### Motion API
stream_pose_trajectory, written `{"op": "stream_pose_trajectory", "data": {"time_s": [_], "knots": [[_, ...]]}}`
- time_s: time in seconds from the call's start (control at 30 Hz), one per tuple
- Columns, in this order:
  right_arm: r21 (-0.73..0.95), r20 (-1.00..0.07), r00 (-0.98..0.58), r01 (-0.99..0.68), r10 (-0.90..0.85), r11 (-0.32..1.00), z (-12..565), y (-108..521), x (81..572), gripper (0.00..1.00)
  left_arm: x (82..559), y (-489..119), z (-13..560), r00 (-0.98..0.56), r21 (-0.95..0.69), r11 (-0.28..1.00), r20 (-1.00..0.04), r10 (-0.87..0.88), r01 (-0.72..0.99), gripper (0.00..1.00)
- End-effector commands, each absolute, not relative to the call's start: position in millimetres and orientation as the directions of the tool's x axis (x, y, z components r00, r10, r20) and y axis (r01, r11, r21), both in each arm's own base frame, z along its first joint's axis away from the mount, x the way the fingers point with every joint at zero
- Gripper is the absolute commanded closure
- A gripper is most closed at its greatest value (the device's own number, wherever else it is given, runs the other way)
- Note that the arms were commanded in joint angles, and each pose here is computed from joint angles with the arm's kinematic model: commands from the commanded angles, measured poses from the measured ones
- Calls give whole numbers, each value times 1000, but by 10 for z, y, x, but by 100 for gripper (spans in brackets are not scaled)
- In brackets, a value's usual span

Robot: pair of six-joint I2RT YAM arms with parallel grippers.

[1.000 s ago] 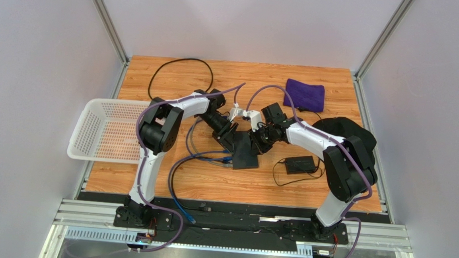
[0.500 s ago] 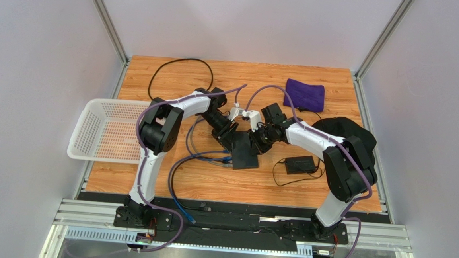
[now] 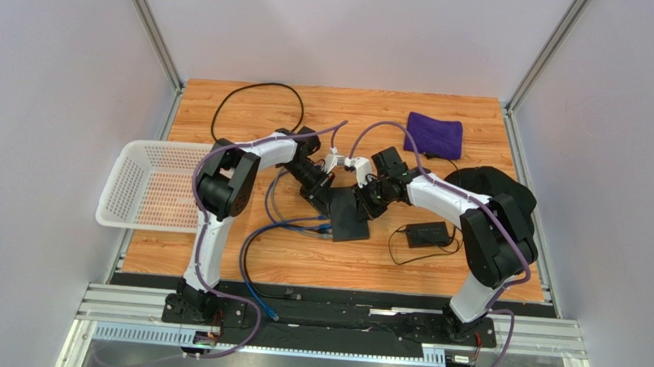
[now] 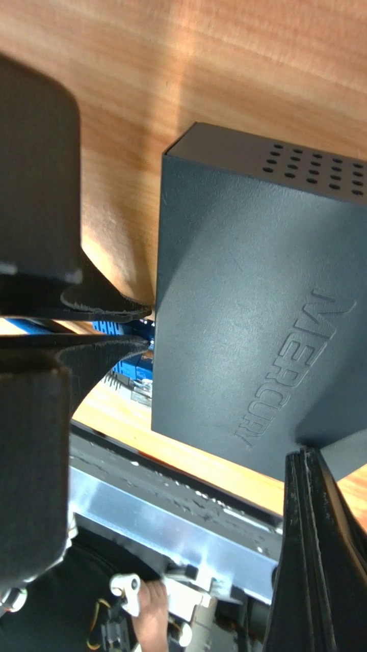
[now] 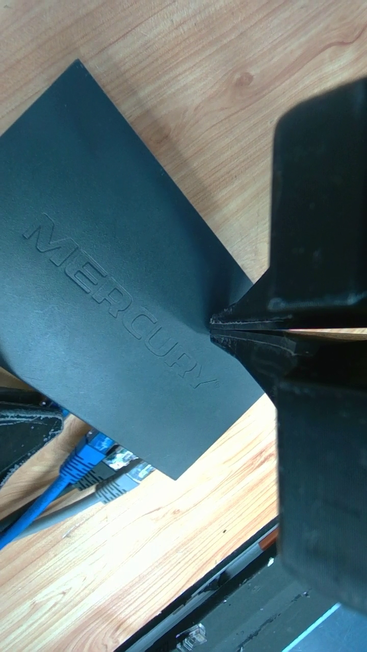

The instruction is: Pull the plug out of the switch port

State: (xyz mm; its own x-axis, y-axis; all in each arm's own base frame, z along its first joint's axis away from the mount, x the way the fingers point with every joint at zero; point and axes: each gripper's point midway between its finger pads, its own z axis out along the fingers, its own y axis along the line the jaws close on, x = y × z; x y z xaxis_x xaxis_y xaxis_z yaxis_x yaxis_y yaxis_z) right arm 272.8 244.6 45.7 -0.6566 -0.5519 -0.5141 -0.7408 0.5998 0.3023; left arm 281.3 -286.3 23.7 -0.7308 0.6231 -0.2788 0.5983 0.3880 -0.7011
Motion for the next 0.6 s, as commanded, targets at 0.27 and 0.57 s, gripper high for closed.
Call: {"op": "stream_pose_trajectory", "data": {"time_s": [0.27,0.57], "knots": [[258,-517,-642,-748,-567,612,417,2387,2725,100,2863,-2901,124,-733,-659,438,-265,627,612,100],[260,-516,-641,-749,-568,609,415,2395,2729,100,2728,-2870,92,-727,-670,427,-250,640,607,100]]}}
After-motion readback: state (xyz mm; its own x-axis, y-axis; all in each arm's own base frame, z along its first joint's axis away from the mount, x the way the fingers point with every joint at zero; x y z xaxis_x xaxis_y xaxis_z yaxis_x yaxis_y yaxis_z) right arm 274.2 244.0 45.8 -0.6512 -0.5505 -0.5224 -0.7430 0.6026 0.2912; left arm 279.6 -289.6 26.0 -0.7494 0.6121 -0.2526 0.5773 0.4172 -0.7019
